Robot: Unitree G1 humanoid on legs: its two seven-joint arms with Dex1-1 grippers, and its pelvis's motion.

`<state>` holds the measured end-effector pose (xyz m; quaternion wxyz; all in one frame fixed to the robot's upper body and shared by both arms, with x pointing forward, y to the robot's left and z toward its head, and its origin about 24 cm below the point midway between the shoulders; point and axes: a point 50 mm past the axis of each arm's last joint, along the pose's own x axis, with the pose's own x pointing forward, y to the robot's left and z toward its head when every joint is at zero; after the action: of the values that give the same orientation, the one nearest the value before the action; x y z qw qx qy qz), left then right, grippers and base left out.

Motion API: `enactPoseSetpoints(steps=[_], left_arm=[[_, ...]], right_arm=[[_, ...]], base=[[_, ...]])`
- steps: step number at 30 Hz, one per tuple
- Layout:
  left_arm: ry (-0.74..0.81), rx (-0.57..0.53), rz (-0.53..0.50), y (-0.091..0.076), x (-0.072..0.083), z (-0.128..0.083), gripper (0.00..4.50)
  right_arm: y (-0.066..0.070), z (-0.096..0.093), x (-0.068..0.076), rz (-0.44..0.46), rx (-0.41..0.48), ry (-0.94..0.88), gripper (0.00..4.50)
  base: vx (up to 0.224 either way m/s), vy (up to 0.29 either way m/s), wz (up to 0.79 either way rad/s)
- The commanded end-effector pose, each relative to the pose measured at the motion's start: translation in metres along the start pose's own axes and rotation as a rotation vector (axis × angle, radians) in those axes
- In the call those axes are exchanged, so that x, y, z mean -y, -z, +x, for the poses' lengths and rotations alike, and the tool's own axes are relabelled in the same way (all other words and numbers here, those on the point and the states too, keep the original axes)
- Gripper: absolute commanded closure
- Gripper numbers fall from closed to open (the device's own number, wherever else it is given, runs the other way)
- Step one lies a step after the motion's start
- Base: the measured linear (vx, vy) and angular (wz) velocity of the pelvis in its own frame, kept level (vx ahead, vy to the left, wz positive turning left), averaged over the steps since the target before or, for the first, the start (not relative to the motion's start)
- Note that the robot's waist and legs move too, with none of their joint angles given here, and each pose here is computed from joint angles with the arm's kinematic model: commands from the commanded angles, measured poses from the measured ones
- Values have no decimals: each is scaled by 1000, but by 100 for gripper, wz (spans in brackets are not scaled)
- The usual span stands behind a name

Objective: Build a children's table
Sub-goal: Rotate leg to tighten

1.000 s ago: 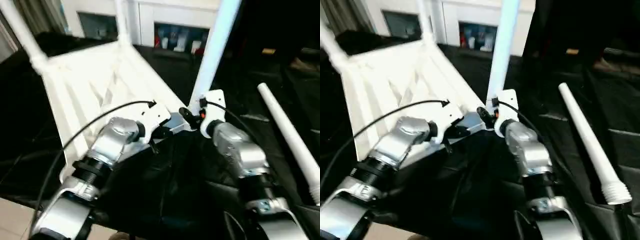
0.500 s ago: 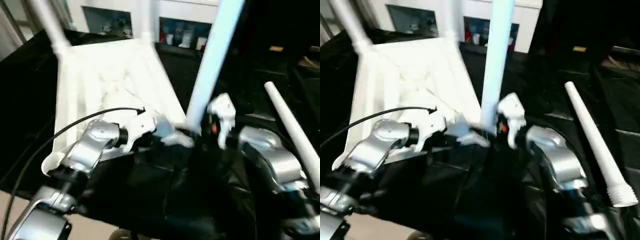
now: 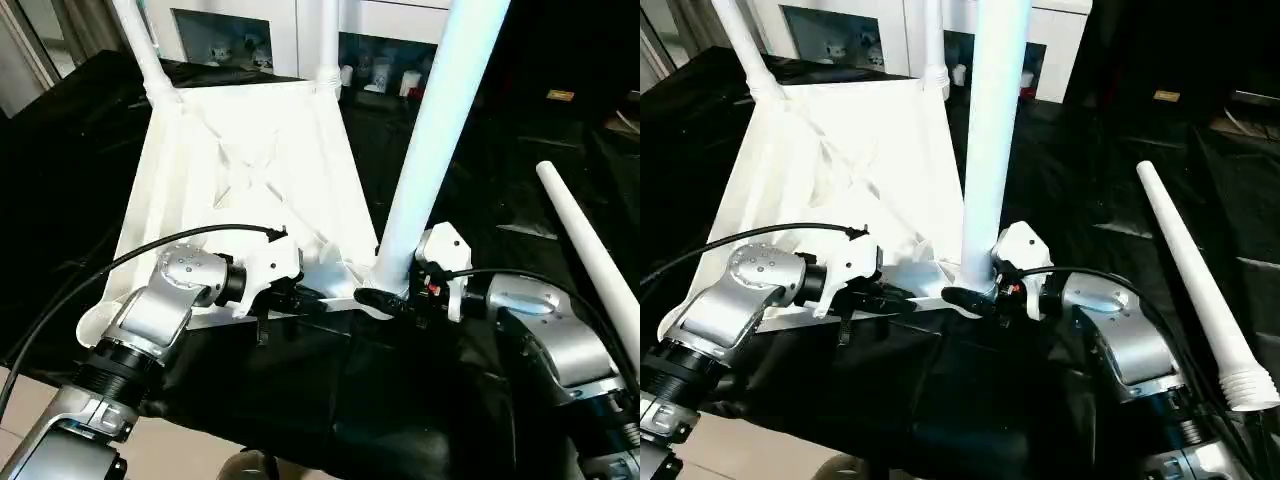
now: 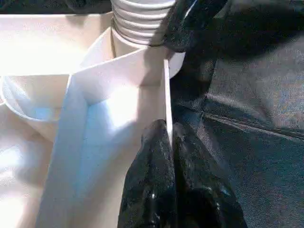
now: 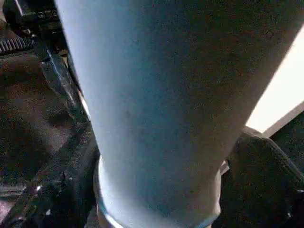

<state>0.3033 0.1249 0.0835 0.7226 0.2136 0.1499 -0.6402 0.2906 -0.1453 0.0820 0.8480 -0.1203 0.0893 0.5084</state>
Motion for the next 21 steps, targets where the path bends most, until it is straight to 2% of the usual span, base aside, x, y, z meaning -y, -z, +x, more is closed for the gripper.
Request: enactPoseSetpoints(steps=[1,4,10,15,21], left_arm=[[50,117,82,-23,4,1,450],[51,113,81,-22,3,1,450],[51,108,83,-22,1,-1,450],[54,102,80,-21,2,-1,450],[18,72,65,-16,0,0,450]], right_arm=[[2,1,-1,6,1,-7,92],[3,1,-1,10,5,-9,126],[6,1,-1,6,1,-11,166],[7,2,-1,9,0,-10,174],[17,5,-1,44,-24,34,176]], base=[[0,0,0],[0,0,0],[0,0,0],[0,0,0],[0,0,0]])
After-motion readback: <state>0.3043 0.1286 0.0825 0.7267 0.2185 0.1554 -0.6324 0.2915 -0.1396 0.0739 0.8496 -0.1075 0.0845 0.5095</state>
